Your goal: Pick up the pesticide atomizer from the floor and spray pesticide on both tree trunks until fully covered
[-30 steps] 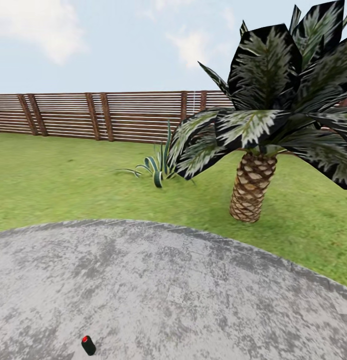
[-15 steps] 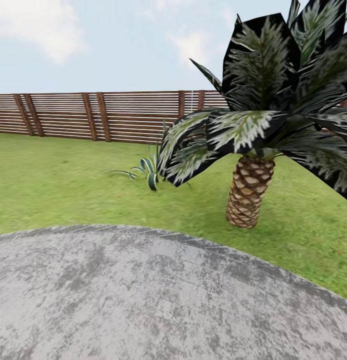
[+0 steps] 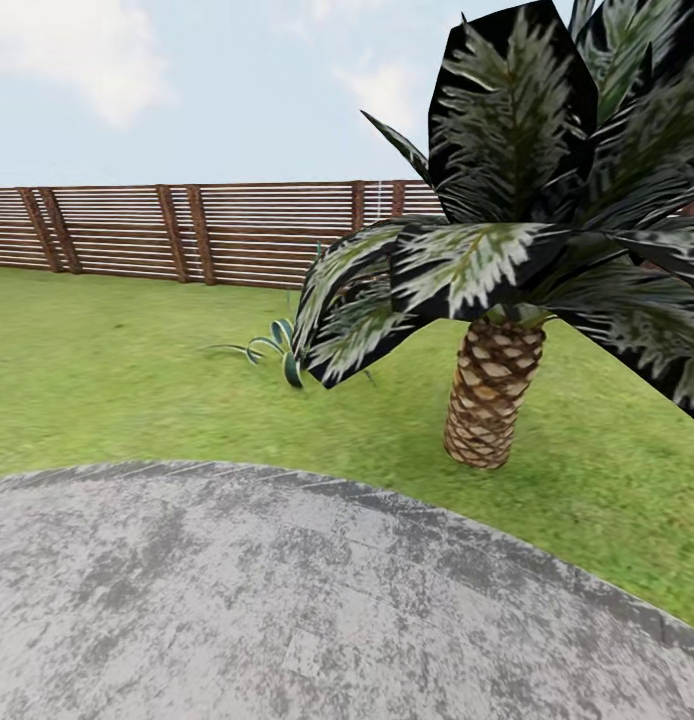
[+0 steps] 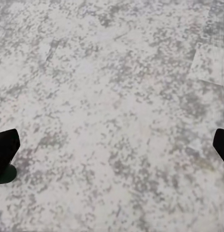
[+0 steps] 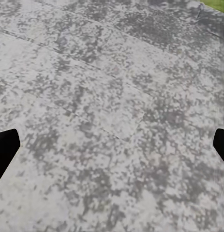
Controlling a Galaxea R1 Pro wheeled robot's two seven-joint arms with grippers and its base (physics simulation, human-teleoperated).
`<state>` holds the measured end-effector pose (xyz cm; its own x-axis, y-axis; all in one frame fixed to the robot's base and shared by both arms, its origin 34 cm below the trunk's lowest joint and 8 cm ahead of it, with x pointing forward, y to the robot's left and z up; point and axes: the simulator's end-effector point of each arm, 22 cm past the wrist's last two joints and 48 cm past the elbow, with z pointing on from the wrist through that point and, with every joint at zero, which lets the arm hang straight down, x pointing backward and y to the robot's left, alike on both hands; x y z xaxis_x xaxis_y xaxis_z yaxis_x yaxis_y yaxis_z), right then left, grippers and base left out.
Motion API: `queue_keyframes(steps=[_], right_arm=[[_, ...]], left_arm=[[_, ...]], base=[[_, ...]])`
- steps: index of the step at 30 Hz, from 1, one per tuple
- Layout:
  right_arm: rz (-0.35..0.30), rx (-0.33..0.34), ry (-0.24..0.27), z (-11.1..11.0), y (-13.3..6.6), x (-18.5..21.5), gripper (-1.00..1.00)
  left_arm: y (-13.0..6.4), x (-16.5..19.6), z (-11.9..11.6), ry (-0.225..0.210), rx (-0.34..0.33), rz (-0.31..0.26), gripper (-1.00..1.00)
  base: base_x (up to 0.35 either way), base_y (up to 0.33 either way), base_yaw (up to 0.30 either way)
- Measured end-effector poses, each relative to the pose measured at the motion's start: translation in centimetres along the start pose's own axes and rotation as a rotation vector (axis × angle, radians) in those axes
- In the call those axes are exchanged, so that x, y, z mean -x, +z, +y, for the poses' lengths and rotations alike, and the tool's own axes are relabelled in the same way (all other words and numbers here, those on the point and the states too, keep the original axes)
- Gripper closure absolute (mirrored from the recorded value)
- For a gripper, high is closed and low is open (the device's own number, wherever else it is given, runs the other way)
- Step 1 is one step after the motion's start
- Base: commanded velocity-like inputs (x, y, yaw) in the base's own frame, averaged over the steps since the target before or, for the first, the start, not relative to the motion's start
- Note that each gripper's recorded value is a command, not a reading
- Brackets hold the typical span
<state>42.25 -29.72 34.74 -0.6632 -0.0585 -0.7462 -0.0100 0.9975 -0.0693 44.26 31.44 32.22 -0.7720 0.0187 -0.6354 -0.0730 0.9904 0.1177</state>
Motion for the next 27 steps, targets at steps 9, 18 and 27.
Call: queue_keyframes(steps=[9, 18, 27], right_arm=[[0.000, -0.002, 0.000, -0.05, 0.00, -0.02, -1.00], [0.000, -0.002, 0.000, -0.03, -0.01, -0.02, -1.00], [0.000, -0.002, 0.000, -0.01, -0.01, -0.02, -1.00]], left_arm=[[0.00, 0.00, 0.00, 0.000, 0.000, 0.000, -1.00], [0.00, 0.00, 0.00, 0.000, 0.000, 0.000, -1.00], [0.00, 0.00, 0.00, 0.000, 0.000, 0.000, -1.00]], base=[[0.238, -0.197, 0.012], [0.234, -0.192, 0.230], [0.127, -0.071, 0.277]])
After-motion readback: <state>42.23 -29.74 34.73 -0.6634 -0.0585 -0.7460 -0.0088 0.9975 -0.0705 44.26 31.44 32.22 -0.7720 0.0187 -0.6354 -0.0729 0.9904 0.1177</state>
